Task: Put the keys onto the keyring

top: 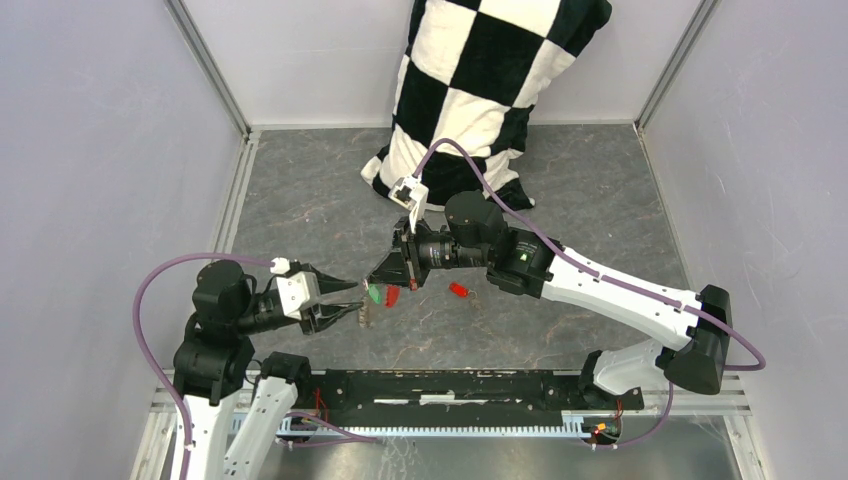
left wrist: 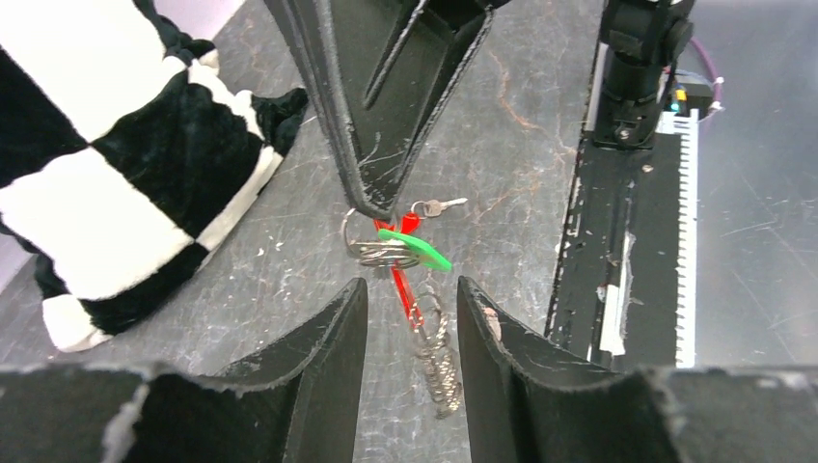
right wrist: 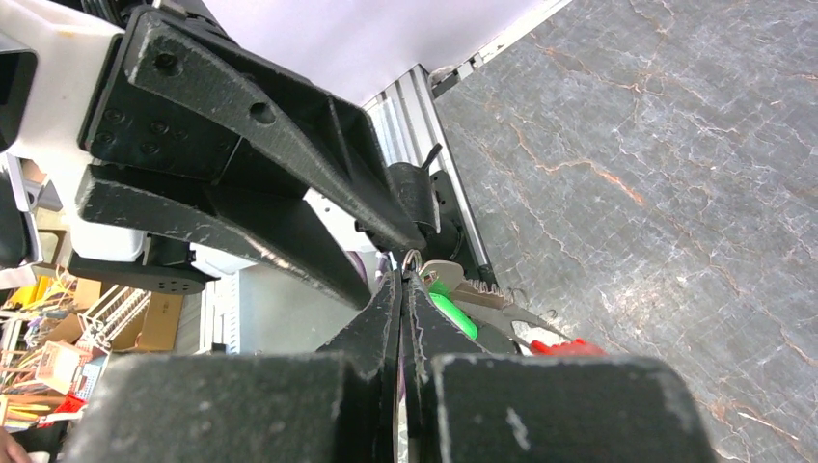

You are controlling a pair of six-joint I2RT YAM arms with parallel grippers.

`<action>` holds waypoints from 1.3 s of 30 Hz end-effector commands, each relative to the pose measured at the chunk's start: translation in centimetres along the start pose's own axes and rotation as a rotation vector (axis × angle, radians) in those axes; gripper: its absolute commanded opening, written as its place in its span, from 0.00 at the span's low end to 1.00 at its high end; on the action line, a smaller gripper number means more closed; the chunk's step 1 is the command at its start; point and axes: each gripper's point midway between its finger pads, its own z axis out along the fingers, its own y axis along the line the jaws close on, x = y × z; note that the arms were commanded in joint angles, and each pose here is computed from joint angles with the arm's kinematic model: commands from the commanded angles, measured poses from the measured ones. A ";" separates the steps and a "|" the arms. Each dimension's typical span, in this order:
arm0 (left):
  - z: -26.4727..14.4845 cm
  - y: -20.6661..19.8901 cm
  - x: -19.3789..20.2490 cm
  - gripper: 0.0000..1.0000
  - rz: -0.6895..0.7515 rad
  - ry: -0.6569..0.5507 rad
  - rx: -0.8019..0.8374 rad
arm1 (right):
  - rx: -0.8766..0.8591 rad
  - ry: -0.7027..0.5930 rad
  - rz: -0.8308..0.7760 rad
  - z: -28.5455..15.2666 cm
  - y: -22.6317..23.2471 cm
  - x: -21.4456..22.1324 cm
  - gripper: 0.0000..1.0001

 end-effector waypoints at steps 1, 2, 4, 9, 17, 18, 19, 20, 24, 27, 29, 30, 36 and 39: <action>-0.1 -1.9 -1.9 0.46 -0.029 -0.071 0.089 | -0.032 -0.099 -0.057 -1.1 1.9 -3.3 0.00; -0.2 -2.2 -2.1 0.47 -0.021 -0.079 0.107 | -0.030 -0.103 -0.059 -1.2 1.9 -3.4 0.00; -0.1 -2.4 -2.0 0.47 -0.016 -0.081 0.114 | -0.028 -0.110 -0.061 -1.2 1.9 -3.5 0.00; 0.2 -0.7 0.3 0.46 0.020 -0.017 0.037 | -0.046 -0.116 -0.052 -1.1 2.2 -3.6 0.00; 0.6 1.6 2.4 0.46 0.083 0.029 -0.047 | -0.080 -0.143 -0.021 -1.2 2.8 -3.6 0.00; 0.8 2.1 1.7 0.46 0.084 0.003 -0.067 | -0.080 -0.134 -0.013 -1.1 2.7 -3.3 0.00; 0.9 2.4 1.4 0.46 0.060 -0.014 -0.077 | -0.093 -0.148 -0.014 -1.0 2.8 -3.5 0.00; 1.0 2.6 1.0 0.46 0.055 -0.030 -0.085 | -0.095 -0.148 -0.010 -1.0 2.8 -3.3 0.00; 1.2 2.1 -0.4 0.46 0.006 -0.086 -0.052 | -0.093 -0.148 -0.004 -0.8 2.7 -3.0 0.00; 1.2 1.5 -1.2 0.46 -0.021 -0.109 -0.028 | -0.083 -0.144 -0.008 -0.7 2.5 -2.8 0.00; 1.1 1.4 -1.6 0.46 -0.019 -0.115 -0.024 | -0.086 -0.141 -0.010 -0.6 2.7 -2.7 0.00; 1.0 1.3 -1.7 0.47 -0.018 -0.117 -0.022 | -0.087 -0.141 -0.011 -0.6 2.7 -2.7 0.00; 1.1 1.0 -1.5 0.49 -0.022 -0.119 -0.002 | -0.095 -0.130 -0.015 0.0 3.0 -2.4 0.00; 1.1 0.8 -1.5 0.49 -0.027 -0.120 0.007 | -0.092 -0.133 -0.019 0.0 3.1 -2.3 0.00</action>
